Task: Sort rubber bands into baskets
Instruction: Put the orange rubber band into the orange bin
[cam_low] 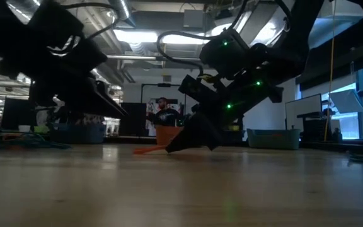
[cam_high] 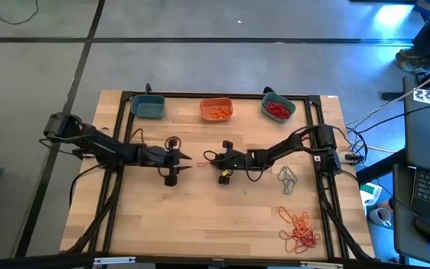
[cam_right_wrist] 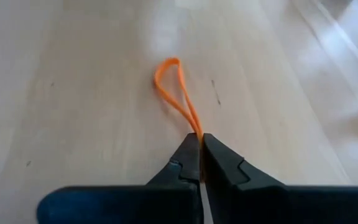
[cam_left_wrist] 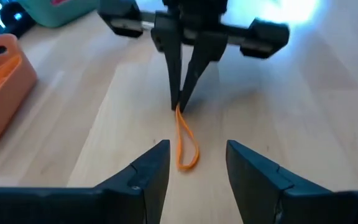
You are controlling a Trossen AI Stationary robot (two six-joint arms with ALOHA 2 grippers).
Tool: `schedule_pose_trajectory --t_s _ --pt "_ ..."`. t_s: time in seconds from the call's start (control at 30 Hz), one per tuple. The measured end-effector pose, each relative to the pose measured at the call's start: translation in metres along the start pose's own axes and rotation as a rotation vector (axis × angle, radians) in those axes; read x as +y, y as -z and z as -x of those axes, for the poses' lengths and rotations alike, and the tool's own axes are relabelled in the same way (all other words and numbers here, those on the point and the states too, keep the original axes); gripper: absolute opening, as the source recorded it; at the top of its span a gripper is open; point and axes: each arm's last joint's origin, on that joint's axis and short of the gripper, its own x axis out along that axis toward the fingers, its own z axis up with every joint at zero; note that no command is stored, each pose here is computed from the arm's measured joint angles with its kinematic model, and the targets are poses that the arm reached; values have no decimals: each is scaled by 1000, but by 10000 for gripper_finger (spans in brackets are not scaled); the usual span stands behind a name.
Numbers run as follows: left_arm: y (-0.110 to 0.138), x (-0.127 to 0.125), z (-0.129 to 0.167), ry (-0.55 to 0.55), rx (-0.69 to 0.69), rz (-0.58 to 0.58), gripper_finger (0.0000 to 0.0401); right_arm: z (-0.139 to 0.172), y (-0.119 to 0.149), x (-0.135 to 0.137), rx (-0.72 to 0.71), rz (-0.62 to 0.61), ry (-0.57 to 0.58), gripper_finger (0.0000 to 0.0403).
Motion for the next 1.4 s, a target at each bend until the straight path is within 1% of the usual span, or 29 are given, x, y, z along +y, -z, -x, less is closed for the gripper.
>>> schedule_pose_trajectory --t_s 0.1,0.23,0.43,0.6,0.7,0.83,0.93,1.03,1.13,1.2,1.33,1.4 --pt "6 1 4 -1 -37 14 155 1 0 -3 8 -23 5 11" --pt "9 1 5 -3 -33 15 155 8 -9 -11 4 -36 30 11" --pt "10 5 4 -24 -27 43 155 35 -35 -36 -12 -53 168 11" --pt "10 10 4 -46 -24 67 155 59 -52 -74 -33 -68 261 11" --pt "10 12 3 -55 -22 85 155 67 -55 -100 -41 -78 335 11" --pt "11 13 3 -59 -21 94 155 69 -49 -137 -33 -109 419 11" --pt "11 13 3 -58 -21 94 155 66 -41 -159 -37 -143 430 11" --pt "11 13 3 -58 -21 94 155 63 -32 -176 -40 -216 460 15" --pt "11 13 3 -59 -21 95 155 62 -24 -187 -28 -300 485 31" --pt "11 13 3 -59 -21 101 155 62 -21 -190 -30 -352 483 53" --pt "11 13 3 -58 -21 113 155 61 -22 -188 -39 -362 461 117" --pt "11 13 3 -58 -21 120 155 61 -21 -187 -20 -360 455 148"
